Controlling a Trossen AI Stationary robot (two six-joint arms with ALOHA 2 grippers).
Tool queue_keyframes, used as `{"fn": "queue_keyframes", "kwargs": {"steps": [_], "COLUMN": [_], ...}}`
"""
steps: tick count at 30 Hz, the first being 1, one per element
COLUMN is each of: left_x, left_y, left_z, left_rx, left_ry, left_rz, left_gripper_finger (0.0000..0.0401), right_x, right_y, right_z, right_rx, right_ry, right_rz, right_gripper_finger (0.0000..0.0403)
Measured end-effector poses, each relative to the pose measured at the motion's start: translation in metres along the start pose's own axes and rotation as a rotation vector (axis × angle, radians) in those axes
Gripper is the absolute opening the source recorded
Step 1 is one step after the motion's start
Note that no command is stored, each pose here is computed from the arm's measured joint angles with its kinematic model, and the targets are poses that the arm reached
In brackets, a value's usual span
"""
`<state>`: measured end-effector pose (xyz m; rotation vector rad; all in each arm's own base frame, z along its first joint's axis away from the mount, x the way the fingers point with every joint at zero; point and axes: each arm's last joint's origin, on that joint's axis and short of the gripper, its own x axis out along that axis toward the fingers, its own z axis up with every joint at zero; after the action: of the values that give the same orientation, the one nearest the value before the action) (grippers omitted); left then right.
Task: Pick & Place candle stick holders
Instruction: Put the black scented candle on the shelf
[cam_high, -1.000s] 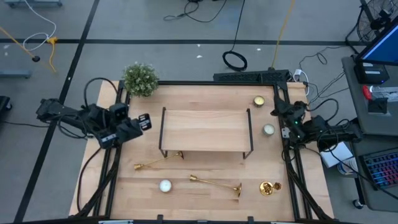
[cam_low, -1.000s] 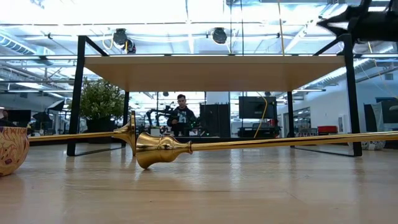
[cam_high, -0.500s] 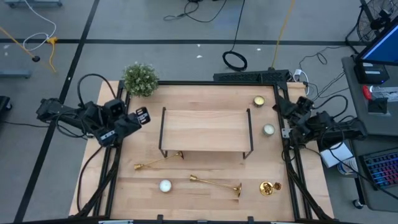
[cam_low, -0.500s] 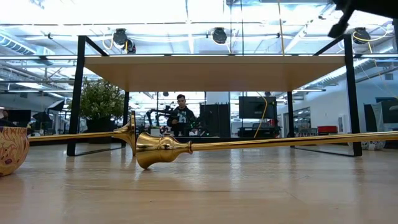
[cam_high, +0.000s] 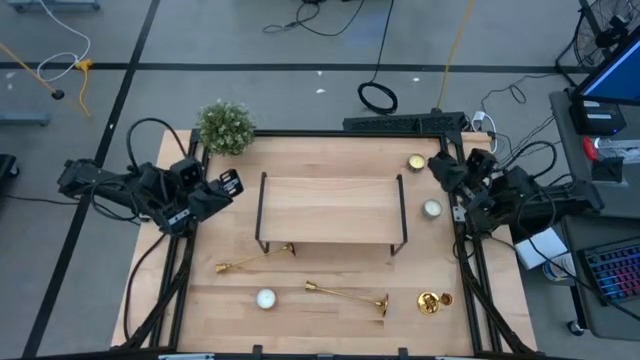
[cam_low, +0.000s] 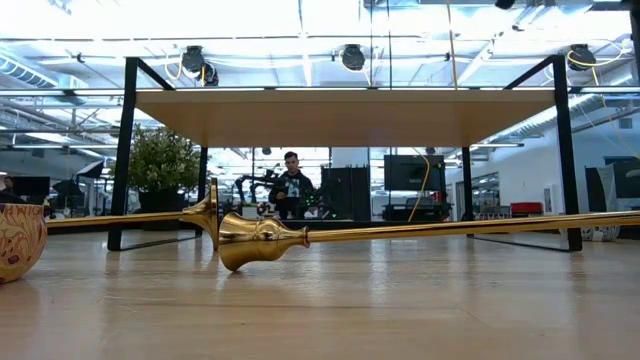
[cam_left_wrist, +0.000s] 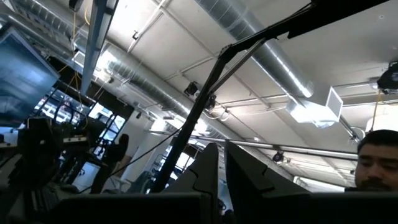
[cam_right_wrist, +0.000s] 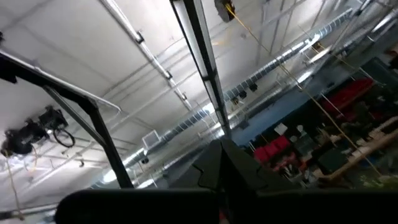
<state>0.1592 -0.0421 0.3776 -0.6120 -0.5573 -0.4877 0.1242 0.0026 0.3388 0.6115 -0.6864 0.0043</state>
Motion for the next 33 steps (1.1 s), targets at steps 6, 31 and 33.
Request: {"fn": "queue_keyframes", "kwargs": {"steps": [6, 31, 33], "left_x": [0.0, 0.004, 0.005], "left_y": [0.003, 0.011, 0.014], "left_z": [-0.004, -0.015, -0.019], "left_rx": [-0.029, -0.065, -0.078], "left_ry": [0.041, 0.087, 0.096], "left_rz": [0.027, 0.093, 0.103], "left_gripper_finger": [0.0031, 0.0031, 0.0031], "right_x": [0.014, 0.029, 0.033], "right_y": [0.004, 0.003, -0.005], "right_z": [-0.001, 0.053, 0.054], "right_rx": [-0.101, -0.423, -0.359], "right_ry": [0.181, 0.354, 0.401], "right_rz": [-0.102, -1.034, -1.095], "right_gripper_finger": [0.0005, 0.0262, 0.0267]}}
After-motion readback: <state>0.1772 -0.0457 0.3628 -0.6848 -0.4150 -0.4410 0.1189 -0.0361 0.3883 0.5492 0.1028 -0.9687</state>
